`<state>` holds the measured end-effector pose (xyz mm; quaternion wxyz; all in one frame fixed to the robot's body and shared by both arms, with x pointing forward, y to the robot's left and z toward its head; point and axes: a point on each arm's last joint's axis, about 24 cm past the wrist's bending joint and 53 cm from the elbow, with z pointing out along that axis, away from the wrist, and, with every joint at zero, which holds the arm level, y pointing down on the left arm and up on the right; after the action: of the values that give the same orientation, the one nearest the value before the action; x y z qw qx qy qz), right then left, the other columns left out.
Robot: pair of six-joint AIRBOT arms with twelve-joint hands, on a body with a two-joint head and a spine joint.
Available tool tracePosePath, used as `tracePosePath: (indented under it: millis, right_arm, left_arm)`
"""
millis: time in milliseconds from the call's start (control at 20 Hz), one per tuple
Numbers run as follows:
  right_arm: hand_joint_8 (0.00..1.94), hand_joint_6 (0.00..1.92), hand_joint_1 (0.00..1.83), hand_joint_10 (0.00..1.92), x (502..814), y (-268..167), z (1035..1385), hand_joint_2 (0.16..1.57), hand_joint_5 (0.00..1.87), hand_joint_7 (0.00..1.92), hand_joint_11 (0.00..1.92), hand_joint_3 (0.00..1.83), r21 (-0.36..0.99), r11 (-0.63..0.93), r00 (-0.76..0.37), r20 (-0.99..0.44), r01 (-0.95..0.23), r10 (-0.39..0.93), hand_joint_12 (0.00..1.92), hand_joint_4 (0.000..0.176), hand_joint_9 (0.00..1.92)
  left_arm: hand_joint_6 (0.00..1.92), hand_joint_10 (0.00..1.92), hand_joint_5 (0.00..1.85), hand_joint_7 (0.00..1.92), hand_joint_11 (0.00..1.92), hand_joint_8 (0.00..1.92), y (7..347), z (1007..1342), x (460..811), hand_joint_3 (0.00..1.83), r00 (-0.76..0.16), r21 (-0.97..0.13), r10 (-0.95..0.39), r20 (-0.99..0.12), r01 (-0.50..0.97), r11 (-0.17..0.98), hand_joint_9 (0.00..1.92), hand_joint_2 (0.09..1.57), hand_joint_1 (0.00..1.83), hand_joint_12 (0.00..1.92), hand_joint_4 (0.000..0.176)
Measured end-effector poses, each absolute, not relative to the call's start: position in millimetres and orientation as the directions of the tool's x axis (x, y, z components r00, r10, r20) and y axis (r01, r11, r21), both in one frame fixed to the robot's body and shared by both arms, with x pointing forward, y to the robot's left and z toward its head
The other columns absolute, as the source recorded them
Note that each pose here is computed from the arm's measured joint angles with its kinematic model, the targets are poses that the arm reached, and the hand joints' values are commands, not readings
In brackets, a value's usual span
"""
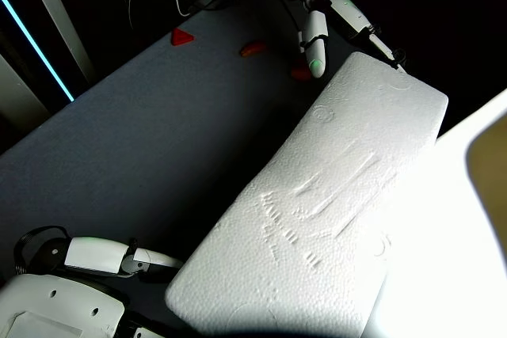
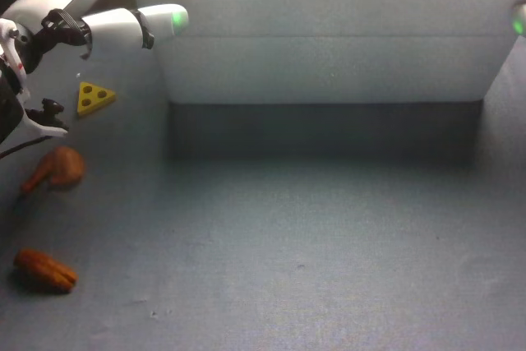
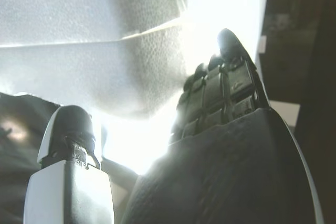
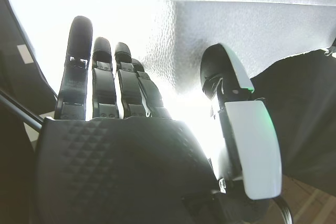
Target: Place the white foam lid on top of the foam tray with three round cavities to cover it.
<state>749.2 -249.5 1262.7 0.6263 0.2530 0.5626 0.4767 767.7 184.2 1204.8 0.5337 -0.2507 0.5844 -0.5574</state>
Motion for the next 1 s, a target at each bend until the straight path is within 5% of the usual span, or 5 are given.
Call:
tracePosePath:
  millis: [300, 550, 750, 900, 1000]
  right_arm:
    - [0.00, 0.00, 0.48, 0.01, 741.2, -255.3, 1251.6, 1.30, 0.00, 0.00, 0.06, 0.00, 0.852, 0.437, -0.094, -0.479, -0.287, 0.873, 0.03, 0.000, 0.01]
    - [0.00, 0.00, 0.48, 0.00, 734.0, -262.6, 1243.3, 1.29, 0.00, 0.00, 0.00, 0.00, 0.844, 0.467, -0.097, -0.505, -0.263, 0.858, 0.58, 0.000, 0.00]
    - [0.00, 0.00, 0.54, 0.00, 733.8, -266.0, 1239.7, 1.27, 0.00, 0.00, 0.00, 0.00, 0.848, 0.467, -0.094, -0.501, -0.250, 0.860, 0.15, 0.000, 0.00]
    - [0.01, 0.00, 0.53, 0.04, 730.6, -269.1, 1239.1, 1.26, 0.00, 0.03, 0.00, 0.00, 0.843, 0.477, -0.091, -0.510, -0.248, 0.855, 0.50, 0.000, 0.08]
    - [0.00, 0.00, 0.53, 0.02, 728.9, -275.4, 1238.5, 1.26, 0.00, 0.01, 0.00, 0.00, 0.840, 0.487, -0.083, -0.517, -0.239, 0.852, 0.44, 0.000, 0.04]
  left_arm:
    - [0.00, 0.00, 0.05, 0.00, 0.00, 0.00, 189.3, 1194.3, 758.8, 0.00, -0.309, -0.921, -0.886, -0.346, 0.291, 0.258, 0.00, 1.14, 0.42, 0.49, 0.000]
    - [0.00, 0.00, 0.05, 0.00, 0.00, 0.00, 195.3, 1179.6, 753.2, 0.00, -0.315, -0.922, -0.878, -0.360, 0.262, 0.284, 0.00, 1.14, 0.41, 0.54, 0.000]
    - [0.00, 0.00, 0.06, 0.00, 0.00, 0.00, 196.9, 1174.2, 753.1, 0.00, -0.317, -0.925, -0.878, -0.359, 0.247, 0.289, 0.00, 1.14, 0.43, 0.57, 0.000]
    - [0.00, 0.00, 0.05, 0.00, 0.00, 0.00, 200.2, 1171.4, 752.3, 0.00, -0.313, -0.926, -0.879, -0.359, 0.241, 0.292, 0.00, 1.16, 0.44, 0.74, 0.000]
    - [0.00, 0.00, 0.05, 0.00, 0.00, 0.00, 205.3, 1169.4, 751.4, 0.00, -0.308, -0.926, -0.880, -0.362, 0.230, 0.300, 0.00, 1.15, 0.45, 0.75, 0.000]
